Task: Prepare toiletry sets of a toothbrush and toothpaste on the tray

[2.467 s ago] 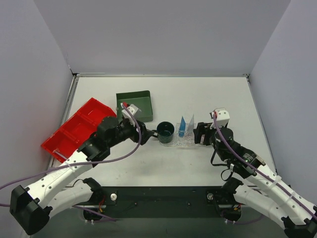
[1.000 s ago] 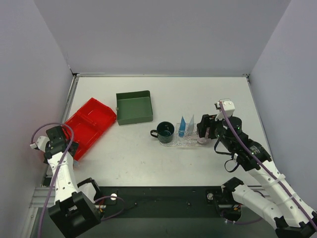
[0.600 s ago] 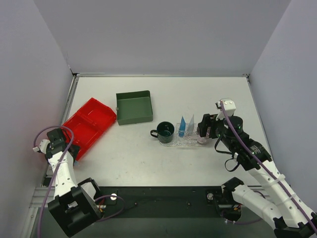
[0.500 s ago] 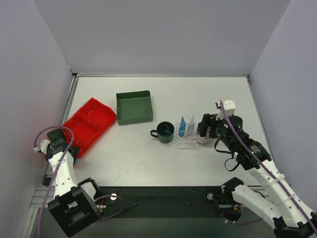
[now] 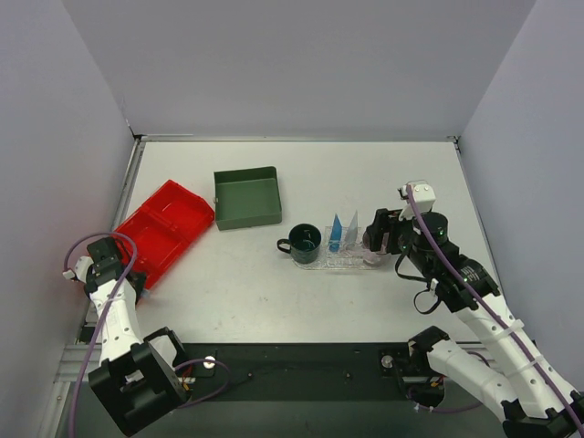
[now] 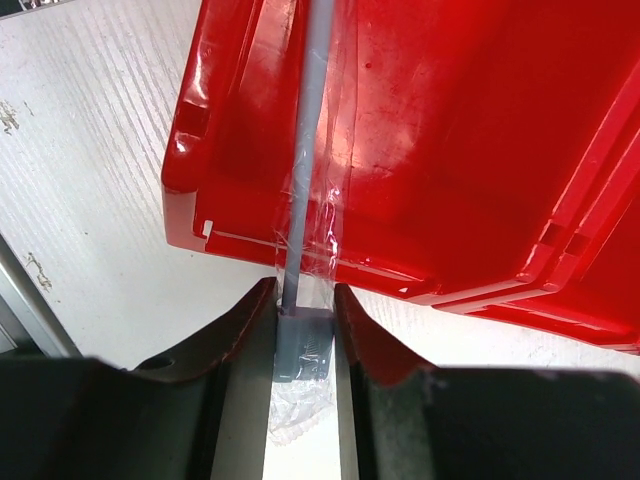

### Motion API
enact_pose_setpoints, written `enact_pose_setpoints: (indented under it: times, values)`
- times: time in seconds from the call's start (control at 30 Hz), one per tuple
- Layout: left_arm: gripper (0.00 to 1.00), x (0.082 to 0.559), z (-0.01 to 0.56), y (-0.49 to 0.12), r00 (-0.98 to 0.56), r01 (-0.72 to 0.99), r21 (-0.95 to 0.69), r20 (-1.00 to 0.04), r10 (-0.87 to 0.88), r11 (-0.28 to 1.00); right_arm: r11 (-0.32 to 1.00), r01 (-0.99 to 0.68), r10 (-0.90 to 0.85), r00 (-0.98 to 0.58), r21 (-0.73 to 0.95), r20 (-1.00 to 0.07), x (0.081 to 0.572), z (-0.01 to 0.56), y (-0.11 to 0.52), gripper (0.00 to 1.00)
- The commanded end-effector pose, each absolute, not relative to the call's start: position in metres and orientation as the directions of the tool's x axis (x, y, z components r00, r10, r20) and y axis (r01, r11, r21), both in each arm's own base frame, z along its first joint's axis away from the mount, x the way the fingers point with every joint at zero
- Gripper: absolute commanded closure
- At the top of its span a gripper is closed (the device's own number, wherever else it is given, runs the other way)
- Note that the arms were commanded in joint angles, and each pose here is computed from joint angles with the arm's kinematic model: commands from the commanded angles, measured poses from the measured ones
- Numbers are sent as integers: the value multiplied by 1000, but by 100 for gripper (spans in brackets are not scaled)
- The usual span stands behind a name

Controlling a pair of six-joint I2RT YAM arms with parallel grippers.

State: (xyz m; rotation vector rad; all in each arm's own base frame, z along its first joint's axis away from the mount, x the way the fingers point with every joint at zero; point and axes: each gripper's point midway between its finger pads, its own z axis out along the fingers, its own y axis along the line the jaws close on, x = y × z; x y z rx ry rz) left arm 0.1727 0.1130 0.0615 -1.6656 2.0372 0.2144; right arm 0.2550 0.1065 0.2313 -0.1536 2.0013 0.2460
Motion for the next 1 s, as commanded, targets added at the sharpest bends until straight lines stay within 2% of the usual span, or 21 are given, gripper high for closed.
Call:
enact_pose_setpoints:
  times: [0.0, 0.1, 0.17, 0.37, 0.47, 0.73, 0.97]
  values:
    - [91, 183, 72, 119, -102, -939, -237, -498, -861, 249, 972, -213, 5, -418, 103, -908, 254, 232, 103, 33]
    - [94, 185, 77, 119, -107, -933, -247, -502, -858, 261, 972, -211, 2, -419, 100, -908, 254, 232, 102, 33]
    - [99, 188, 81, 119, -117, -923, -260, -512, -851, 283, 973, -209, 0, -419, 97, -908, 253, 230, 101, 33]
    - [100, 203, 88, 108, -172, -878, -307, -512, -842, 366, 976, -199, 1, -419, 93, -908, 253, 229, 97, 33]
    - [100, 205, 102, 109, -190, -867, -294, -550, -813, 402, 976, -197, -1, -424, 91, -906, 253, 226, 96, 33]
    - [100, 209, 157, 107, -282, -805, -156, -748, -601, 572, 976, -197, 5, -422, 97, -907, 252, 226, 96, 33]
    - [100, 212, 170, 92, -314, -747, -161, -769, -557, 645, 975, -192, 21, -427, 113, -904, 250, 224, 96, 33]
